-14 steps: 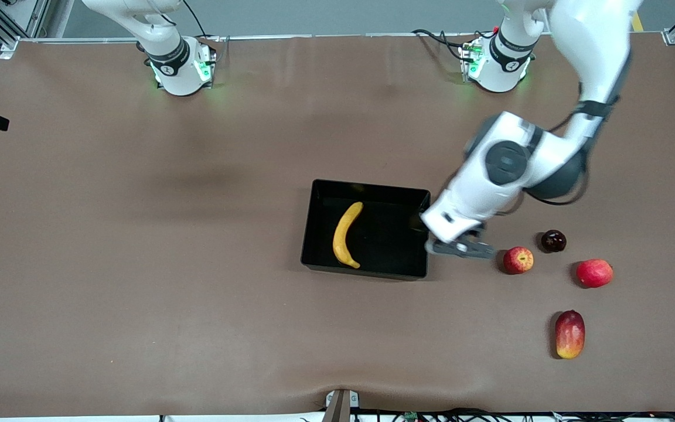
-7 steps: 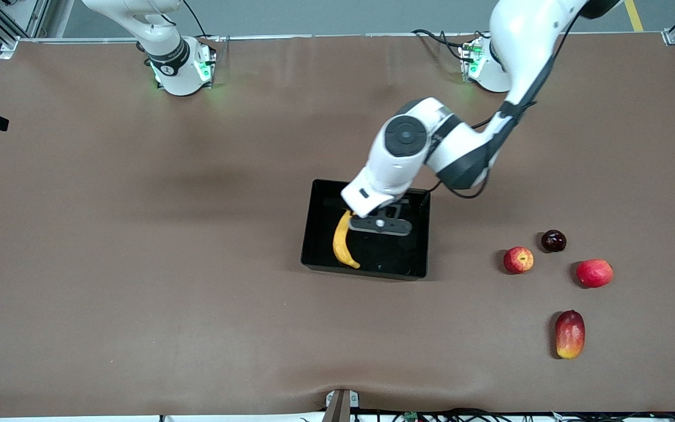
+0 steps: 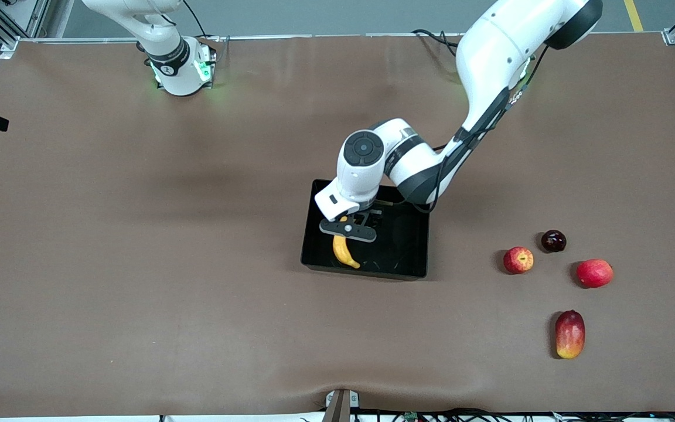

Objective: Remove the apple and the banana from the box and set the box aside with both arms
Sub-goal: 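Reach the left gripper into the tray and grasp the banana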

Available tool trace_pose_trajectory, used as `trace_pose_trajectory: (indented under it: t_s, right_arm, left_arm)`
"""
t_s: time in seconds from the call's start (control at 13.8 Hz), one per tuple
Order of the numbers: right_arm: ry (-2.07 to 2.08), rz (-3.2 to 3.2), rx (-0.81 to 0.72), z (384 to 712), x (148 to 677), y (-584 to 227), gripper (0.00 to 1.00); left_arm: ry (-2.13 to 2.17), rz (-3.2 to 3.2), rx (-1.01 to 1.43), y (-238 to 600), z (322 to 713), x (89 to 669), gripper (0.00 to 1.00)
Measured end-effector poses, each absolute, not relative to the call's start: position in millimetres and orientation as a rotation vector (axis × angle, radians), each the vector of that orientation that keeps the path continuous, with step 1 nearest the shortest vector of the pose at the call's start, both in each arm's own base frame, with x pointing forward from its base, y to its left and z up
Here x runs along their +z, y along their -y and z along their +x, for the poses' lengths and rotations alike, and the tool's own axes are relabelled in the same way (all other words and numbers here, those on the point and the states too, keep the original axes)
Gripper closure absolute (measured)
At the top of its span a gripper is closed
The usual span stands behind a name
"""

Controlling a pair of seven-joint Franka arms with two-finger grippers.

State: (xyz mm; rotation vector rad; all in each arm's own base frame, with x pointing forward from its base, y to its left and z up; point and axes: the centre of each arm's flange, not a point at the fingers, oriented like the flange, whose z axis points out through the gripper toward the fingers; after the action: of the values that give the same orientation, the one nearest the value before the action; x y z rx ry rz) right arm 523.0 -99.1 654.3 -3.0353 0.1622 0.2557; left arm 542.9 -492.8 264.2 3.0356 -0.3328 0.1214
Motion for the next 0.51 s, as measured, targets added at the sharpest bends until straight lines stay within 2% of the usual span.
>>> trace_pose_trajectory:
  t_s: [0.29,0.51]
  right_arm:
    - [-0.164,-3.032,0.300,530.9,640.0,99.3,0.00]
    - [-0.178,-3.010,0.454,546.5,598.2,102.1,0.00]
  left_arm:
    - [0.338,3.000,0.108,500.9,538.6,231.0,0.00]
    - [0.350,3.019,0.089,501.6,534.3,206.3,0.04]
